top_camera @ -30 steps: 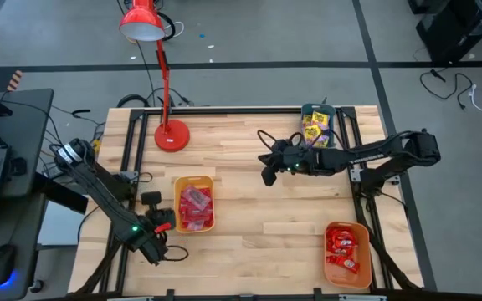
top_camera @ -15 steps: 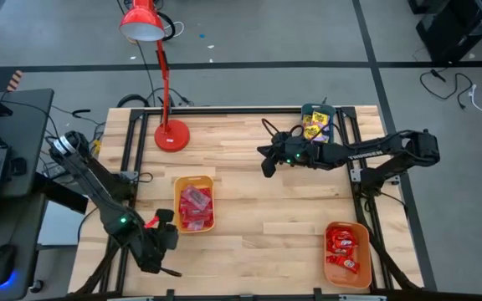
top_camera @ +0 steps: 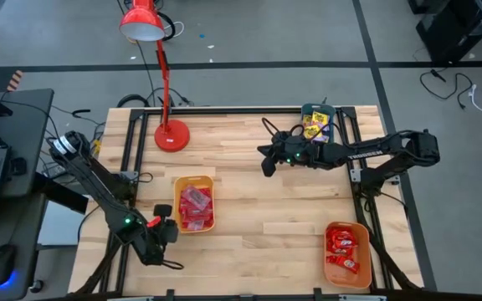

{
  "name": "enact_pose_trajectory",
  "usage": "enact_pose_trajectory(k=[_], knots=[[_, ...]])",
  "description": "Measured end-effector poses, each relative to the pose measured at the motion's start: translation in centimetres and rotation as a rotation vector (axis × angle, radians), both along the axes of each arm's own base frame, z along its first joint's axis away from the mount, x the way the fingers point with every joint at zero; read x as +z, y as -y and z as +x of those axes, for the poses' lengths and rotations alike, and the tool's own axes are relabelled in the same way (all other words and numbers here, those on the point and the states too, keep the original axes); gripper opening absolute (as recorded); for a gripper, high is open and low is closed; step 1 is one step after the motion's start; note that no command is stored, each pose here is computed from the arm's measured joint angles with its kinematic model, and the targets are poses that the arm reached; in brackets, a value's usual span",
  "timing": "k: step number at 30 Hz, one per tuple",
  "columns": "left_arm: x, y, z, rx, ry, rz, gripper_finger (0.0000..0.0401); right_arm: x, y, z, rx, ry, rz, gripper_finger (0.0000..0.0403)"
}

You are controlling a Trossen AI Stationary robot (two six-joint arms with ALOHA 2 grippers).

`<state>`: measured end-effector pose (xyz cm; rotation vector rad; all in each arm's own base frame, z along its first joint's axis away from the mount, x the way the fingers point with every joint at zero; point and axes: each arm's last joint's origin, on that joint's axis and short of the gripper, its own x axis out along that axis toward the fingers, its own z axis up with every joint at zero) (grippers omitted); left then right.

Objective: Sort candy
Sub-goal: Move the bins to the center of the table

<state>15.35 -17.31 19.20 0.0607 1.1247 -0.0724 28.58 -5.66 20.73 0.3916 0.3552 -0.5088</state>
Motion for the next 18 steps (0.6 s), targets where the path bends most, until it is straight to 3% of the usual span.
enact_pose_trajectory(k=[18], knots=[[-0.3,-1.5,0.1,0.069,0.081,0.191,0.0000,0.0,0.1,0.0,-0.007,0.000,-0.002,0.0000]])
